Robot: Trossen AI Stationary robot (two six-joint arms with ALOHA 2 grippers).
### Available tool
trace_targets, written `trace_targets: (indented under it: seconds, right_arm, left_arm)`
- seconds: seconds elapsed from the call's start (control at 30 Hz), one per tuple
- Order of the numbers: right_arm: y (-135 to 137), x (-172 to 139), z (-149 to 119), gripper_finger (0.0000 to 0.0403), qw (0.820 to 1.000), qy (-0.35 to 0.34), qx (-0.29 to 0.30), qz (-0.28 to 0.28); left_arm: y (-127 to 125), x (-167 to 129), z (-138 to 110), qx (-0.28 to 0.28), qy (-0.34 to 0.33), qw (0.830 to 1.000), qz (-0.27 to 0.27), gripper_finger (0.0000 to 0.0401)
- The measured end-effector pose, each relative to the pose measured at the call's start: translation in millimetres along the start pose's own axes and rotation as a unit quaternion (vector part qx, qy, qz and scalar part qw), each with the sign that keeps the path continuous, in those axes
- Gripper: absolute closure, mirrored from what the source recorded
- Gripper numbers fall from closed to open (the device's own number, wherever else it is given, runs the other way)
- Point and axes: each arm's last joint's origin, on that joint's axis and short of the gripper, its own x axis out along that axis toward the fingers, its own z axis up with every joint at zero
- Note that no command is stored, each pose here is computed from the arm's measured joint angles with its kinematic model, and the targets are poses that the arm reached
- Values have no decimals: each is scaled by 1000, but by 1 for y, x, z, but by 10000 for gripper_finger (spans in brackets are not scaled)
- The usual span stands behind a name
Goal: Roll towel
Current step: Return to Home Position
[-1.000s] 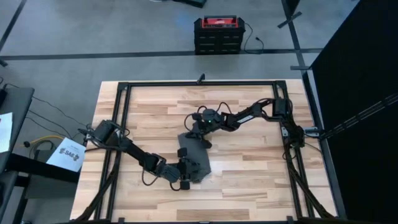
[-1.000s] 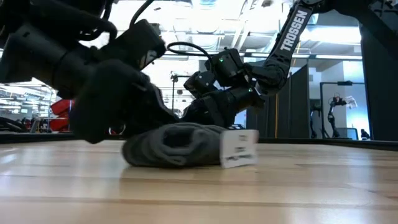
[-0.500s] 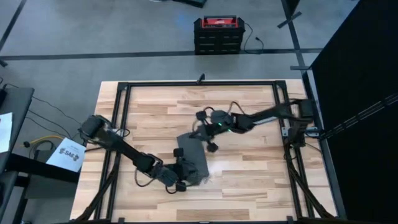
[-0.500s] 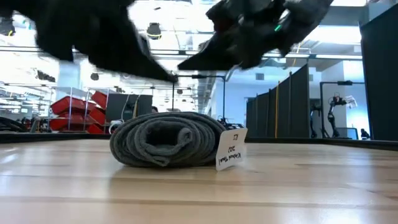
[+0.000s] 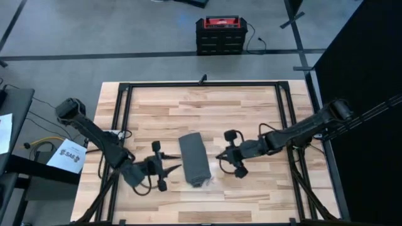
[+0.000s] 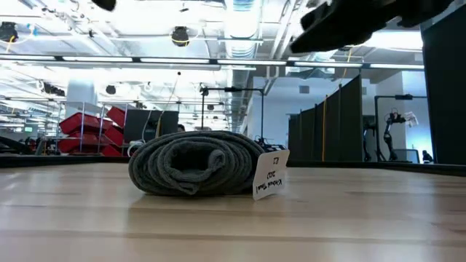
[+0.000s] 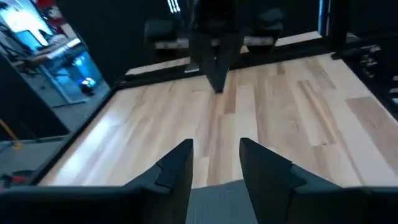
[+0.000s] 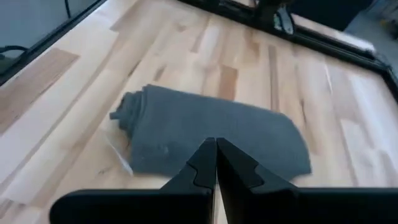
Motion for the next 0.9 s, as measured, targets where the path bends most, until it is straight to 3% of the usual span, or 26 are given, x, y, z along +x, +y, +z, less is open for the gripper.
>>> trace_targets:
  seconds: [0.13, 0.27, 0.43, 0.57, 0.7, 0.9]
  right_arm:
    - [-13, -29, -4, 403, 1000, -26, 8, -16]
    - [-38, -60, -27, 403, 994, -74, 38, -67]
    - [-57, -88, -68, 403, 981, -166, 90, -43]
    - [-63, -96, -97, 403, 969, -210, 114, -62]
    - [-65, -99, -120, 403, 960, -222, 144, -90]
    - [-59, -95, -142, 403, 958, -223, 157, -93]
  left_arm:
    - [32, 16, -11, -2, -5, 1000, -5, 283]
    - [76, 37, -25, -28, -80, 995, -44, 283]
    - [118, 38, -61, -69, -117, 990, 22, 283]
    - [132, 24, -86, -78, -129, 987, 47, 283]
    - [144, 10, -100, -88, -151, 984, -6, 283]
    - [155, -2, -134, -118, -86, 989, 5, 283]
